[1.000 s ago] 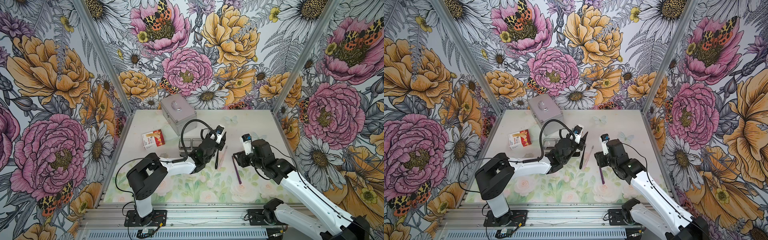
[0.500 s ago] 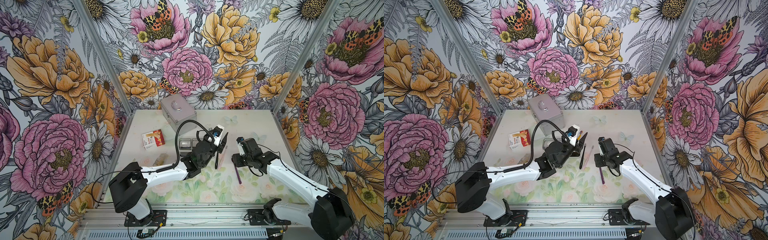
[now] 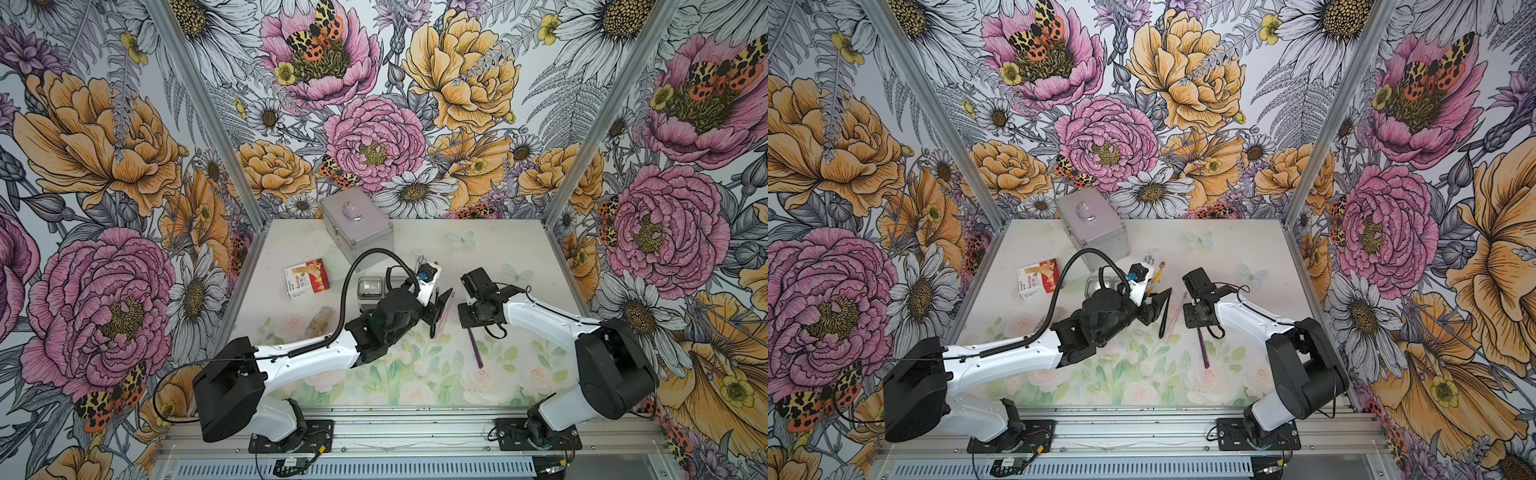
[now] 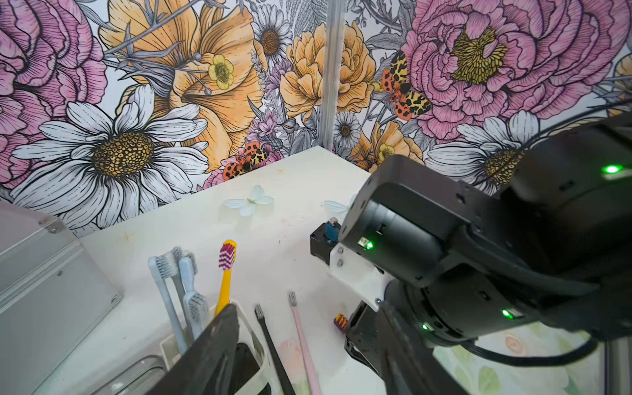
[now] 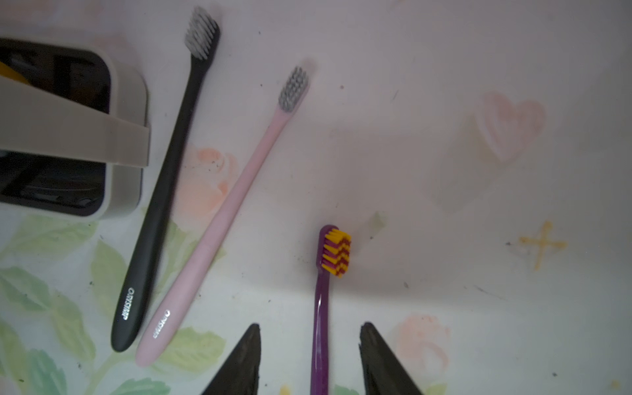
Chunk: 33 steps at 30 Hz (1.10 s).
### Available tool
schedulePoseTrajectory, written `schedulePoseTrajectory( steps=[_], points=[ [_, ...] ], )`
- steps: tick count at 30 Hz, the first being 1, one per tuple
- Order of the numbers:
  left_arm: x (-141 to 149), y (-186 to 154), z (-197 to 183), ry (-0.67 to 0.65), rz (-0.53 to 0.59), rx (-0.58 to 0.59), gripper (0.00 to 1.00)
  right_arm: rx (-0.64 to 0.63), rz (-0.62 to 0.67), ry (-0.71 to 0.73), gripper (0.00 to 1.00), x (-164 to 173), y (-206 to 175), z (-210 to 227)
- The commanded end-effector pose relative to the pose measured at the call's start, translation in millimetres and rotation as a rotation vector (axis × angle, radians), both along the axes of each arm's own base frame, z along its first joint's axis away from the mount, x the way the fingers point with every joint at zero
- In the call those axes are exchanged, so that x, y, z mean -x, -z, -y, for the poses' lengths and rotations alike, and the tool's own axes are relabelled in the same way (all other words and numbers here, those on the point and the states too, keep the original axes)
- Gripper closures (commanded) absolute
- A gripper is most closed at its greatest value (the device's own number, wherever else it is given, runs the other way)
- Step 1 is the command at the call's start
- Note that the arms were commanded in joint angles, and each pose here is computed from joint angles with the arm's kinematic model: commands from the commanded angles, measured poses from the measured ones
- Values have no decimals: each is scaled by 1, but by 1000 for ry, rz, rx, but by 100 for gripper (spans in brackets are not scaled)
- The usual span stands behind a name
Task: Place the toothbrush into the toothbrush holder
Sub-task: Pick up the toothbrush from the center of the board.
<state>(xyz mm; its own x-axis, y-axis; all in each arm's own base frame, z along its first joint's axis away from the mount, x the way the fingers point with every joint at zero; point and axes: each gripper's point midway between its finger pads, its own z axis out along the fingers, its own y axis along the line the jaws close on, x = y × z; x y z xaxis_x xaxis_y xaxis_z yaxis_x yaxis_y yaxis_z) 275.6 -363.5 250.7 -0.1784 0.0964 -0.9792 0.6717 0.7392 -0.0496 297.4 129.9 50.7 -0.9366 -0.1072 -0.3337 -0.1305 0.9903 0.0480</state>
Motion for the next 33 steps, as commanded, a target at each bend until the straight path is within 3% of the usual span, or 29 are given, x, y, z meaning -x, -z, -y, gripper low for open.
schedulePoseTrajectory(
  steps=[1,12,20,31,33],
  points=[
    [6,-5,-5,30,-35,39,34,-7,-7,41,57,3,4,3],
    [2,-2,-6,15,-53,59,33,-28,-67,109,60,42,24,14],
    [3,4,-1,43,-77,72,33,5,-107,105,63,51,40,14],
    [-3,8,-13,17,-111,136,33,16,-99,94,89,51,39,13],
    [-3,9,-13,20,-123,156,33,11,-109,76,89,52,40,11]
  ],
)
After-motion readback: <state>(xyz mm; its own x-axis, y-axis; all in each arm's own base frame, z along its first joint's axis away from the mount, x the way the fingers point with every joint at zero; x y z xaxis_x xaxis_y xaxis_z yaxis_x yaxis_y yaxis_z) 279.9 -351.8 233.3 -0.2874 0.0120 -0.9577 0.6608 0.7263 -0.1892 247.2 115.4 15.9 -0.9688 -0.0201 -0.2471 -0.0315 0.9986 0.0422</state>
